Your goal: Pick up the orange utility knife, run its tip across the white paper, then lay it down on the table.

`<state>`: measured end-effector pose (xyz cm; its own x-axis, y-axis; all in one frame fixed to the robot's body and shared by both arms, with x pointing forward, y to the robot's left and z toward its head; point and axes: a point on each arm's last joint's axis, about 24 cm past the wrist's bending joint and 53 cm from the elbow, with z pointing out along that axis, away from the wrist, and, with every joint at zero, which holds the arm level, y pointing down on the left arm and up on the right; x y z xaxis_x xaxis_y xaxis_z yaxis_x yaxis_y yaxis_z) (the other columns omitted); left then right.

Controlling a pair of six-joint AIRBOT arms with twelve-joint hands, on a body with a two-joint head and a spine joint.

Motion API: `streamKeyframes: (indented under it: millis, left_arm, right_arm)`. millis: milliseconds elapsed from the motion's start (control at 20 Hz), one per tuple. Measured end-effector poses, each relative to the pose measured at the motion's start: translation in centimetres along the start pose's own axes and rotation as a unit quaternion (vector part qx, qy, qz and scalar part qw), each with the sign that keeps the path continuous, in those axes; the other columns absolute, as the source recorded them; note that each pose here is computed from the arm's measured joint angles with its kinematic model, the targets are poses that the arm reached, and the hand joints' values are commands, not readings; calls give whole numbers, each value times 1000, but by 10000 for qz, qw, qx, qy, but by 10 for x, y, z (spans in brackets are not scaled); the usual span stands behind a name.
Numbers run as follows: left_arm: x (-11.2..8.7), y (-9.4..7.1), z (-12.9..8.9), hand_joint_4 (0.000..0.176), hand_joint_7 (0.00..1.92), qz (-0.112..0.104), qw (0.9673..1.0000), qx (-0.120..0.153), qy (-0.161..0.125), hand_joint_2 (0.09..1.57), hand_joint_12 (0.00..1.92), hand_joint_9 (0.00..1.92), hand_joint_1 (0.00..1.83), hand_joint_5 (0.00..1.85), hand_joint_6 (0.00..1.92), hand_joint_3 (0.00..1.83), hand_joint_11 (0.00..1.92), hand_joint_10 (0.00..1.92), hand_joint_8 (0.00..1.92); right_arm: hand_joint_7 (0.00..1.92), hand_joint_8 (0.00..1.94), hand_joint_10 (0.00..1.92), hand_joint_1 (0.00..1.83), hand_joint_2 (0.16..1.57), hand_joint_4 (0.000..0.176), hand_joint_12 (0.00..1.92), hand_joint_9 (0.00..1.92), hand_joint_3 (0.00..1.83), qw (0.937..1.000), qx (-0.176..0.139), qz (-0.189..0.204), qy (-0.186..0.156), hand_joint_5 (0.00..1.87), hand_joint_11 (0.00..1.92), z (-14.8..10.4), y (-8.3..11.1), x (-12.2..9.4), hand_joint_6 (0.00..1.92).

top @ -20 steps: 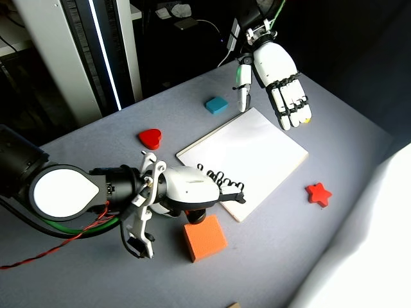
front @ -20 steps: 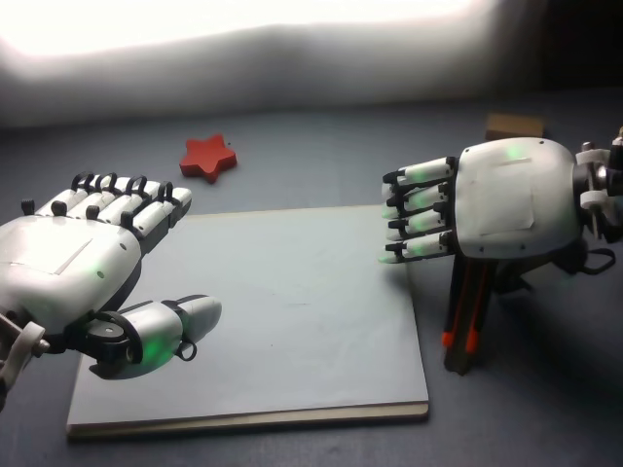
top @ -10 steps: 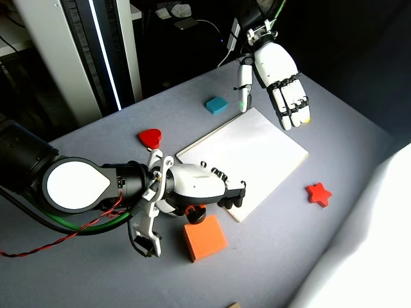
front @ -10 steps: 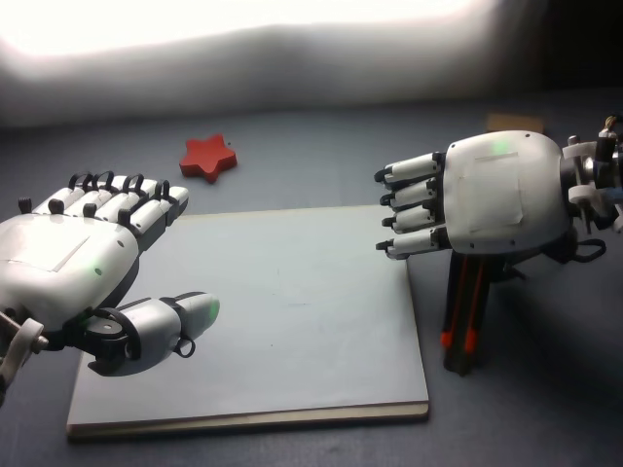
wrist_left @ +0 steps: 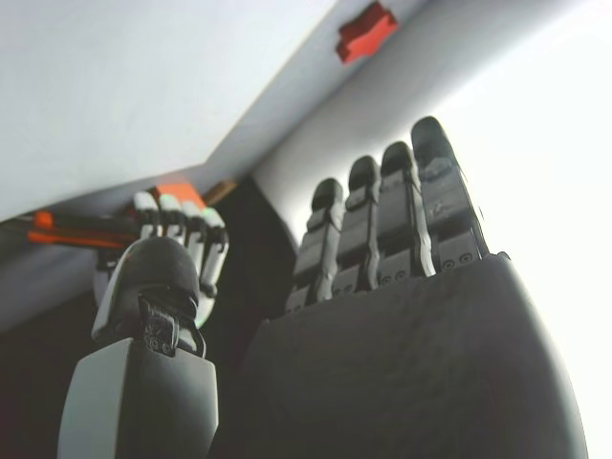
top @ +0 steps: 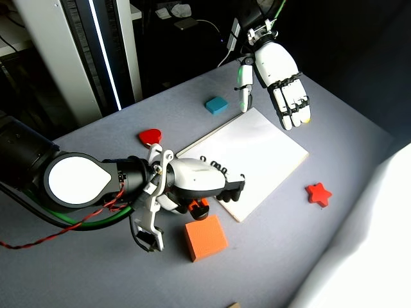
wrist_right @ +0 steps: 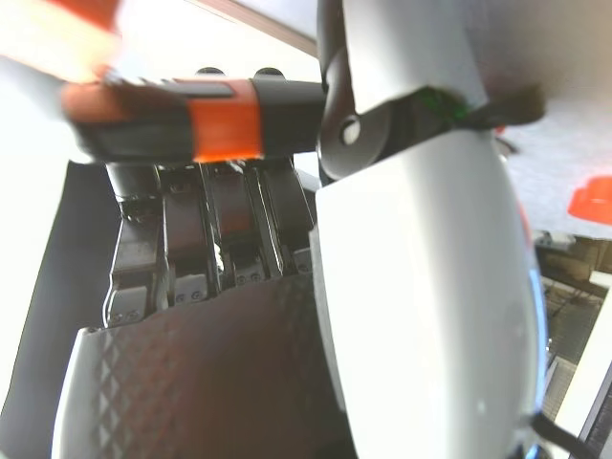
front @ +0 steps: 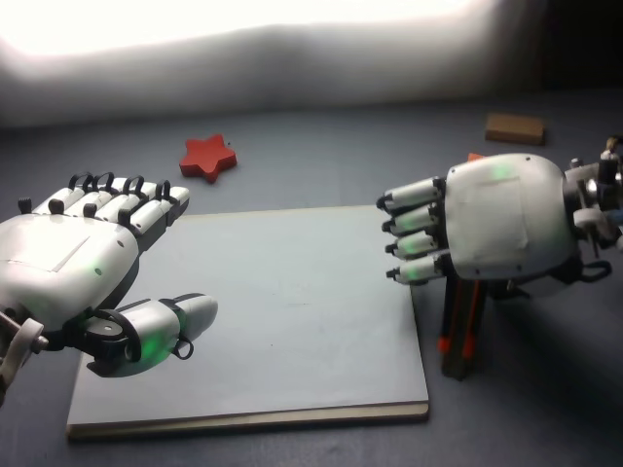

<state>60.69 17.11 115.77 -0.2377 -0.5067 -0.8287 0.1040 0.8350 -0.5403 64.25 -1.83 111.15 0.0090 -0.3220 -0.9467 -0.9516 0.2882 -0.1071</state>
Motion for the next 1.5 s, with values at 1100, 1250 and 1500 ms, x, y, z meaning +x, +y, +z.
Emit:
streamKeyframes:
  millis: [1100, 1250, 1500]
  left_arm:
    - [0, 0, 0, 37, 134, -2, 10000, -3, -1, 1291, 660, 122, 103, 68, 0, 2, 0, 3, 0]
    - [0, 0, 0, 40, 135, -1, 10000, -2, -2, 1280, 663, 110, 142, 104, 5, 0, 0, 4, 3]
    - [0, 0, 0, 36, 151, -4, 10000, -5, -1, 1287, 722, 131, 119, 106, 2, 1, 0, 6, 3]
  right_arm:
    - [894, 1941, 1921, 1039, 913, 0, 1921, 959, 0, 9999, 70, 61, 69, 751, 860, -8, -2, 8, 1810]
    - [1133, 1941, 1921, 1003, 916, 0, 1921, 1260, 0, 9999, 65, 59, 62, 867, 1360, -8, 0, 8, 1920]
    - [1249, 1941, 1921, 1151, 1016, 0, 1921, 1402, 101, 10000, 36, 50, 58, 961, 1531, -7, 2, 7, 1213]
